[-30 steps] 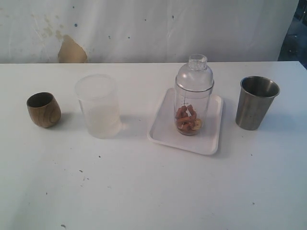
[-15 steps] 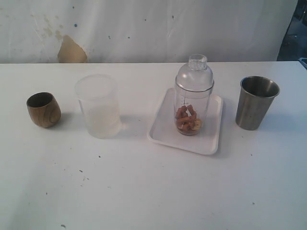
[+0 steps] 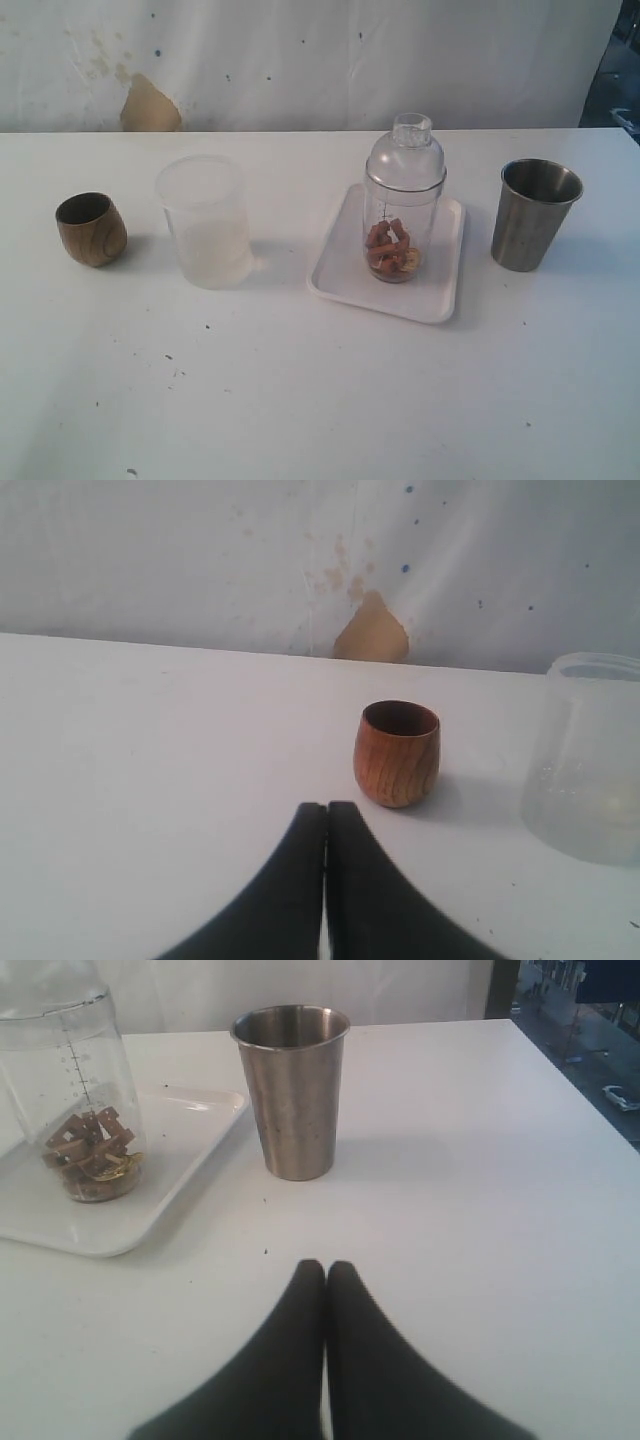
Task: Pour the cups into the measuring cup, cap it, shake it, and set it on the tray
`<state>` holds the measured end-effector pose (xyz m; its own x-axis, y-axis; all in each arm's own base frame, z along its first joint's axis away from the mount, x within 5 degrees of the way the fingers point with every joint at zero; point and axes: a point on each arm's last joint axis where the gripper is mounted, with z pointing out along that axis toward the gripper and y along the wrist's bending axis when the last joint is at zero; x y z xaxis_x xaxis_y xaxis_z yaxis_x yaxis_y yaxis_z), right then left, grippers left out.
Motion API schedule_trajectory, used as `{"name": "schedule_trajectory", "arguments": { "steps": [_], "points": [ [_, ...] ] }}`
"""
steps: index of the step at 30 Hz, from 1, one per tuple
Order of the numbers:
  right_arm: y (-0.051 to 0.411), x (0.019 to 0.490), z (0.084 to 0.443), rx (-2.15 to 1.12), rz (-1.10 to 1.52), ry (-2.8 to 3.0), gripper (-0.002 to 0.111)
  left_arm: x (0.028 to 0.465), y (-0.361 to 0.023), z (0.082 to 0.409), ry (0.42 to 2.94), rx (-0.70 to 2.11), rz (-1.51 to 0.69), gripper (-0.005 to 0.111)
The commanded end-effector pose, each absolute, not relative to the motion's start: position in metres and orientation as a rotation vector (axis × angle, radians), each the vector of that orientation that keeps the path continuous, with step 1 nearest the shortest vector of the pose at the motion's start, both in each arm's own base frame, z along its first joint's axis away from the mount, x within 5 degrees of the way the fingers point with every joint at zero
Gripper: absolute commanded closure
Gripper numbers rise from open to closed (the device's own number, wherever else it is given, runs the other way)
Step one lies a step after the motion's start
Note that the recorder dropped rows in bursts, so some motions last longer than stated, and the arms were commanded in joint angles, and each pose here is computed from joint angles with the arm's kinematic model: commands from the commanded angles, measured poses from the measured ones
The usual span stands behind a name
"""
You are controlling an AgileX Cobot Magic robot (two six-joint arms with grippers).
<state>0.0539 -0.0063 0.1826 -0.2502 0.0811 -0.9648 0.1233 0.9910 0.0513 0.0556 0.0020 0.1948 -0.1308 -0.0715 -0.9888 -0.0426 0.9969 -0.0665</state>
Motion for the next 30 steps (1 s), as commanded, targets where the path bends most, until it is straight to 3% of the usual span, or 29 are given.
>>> {"name": "schedule_trajectory", "arguments": {
  "steps": [1,30],
  "points": [
    [-0.0064,0.054,0.1824,0.145,-0.044,1.823,0.108,0.0555,0.0021,0.1924,1.71,-0.107,-0.038,0.106],
    [-0.0064,0.054,0.1824,0.145,-0.044,1.823,0.108,0.0555,0.0021,0.1926,1.707,-0.116,-0.046,0.106]
  ]
}}
